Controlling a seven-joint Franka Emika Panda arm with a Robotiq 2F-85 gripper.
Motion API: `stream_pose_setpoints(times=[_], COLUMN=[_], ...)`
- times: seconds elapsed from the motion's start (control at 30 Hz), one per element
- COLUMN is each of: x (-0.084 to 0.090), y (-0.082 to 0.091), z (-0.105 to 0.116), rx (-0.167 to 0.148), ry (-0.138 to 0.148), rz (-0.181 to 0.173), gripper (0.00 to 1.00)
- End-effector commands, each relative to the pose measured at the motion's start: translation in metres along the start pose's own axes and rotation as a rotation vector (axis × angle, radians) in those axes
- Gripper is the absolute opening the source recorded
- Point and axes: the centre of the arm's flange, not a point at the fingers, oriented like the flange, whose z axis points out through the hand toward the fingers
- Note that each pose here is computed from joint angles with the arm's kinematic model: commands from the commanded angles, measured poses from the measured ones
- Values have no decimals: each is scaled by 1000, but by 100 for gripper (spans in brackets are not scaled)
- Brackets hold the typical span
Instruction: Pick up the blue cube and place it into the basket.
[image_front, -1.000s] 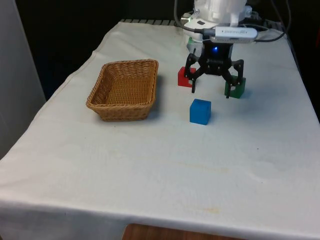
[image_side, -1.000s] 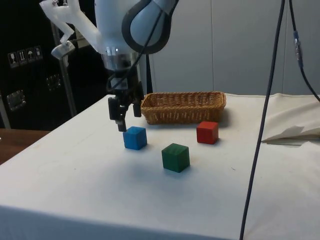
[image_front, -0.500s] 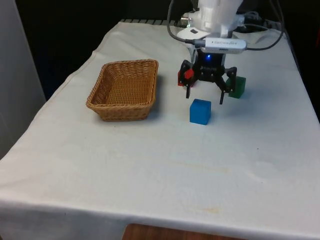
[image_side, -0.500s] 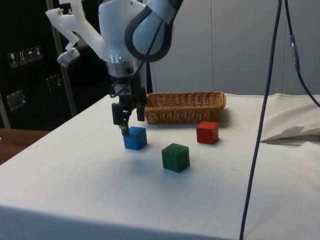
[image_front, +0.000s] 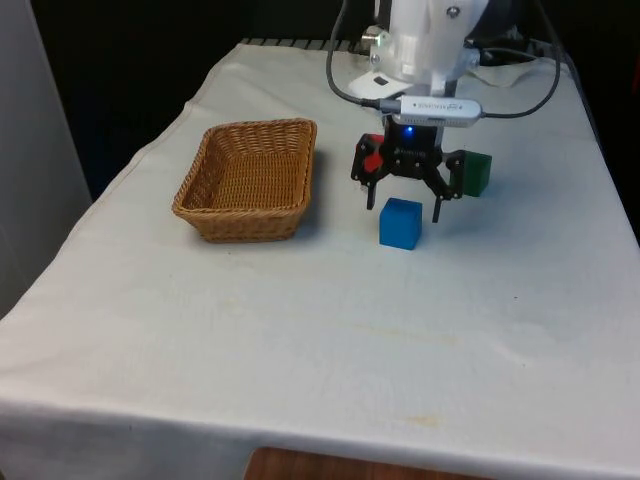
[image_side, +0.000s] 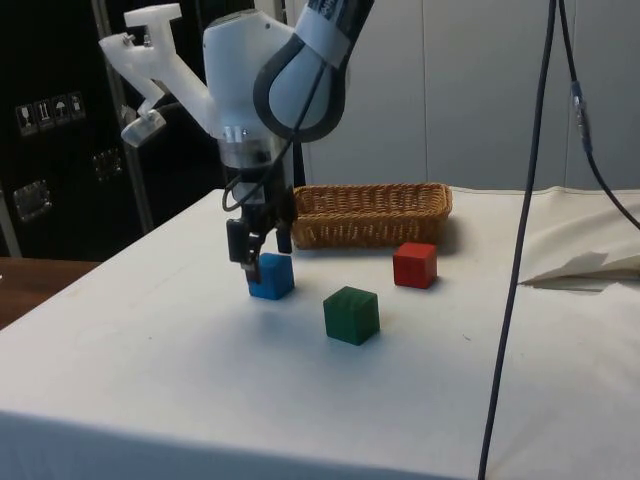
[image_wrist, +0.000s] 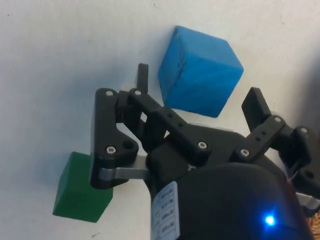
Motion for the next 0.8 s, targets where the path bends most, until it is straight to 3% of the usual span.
stream_pose_setpoints(times=[0.0,0.23,0.27,0.3,0.33,0.43,0.47,0.53,0.57,0.63,0.77], x=[1,1,0,1,1,1,1,1,1,0,1], y=[1,0,-1,0,0,0,0,0,0,0,0], z=[2,8,6,8,9,10,11,10,11,9,11], rx=[-13,-20,-11,-20,-21,-23,-23,-23,-24,-16,-23], ry=[11,10,-2,11,11,12,11,12,11,2,12], rz=[5,16,12,17,18,21,22,22,23,21,23], gripper=[100,100,97,97,90,52,29,7,1,1,2])
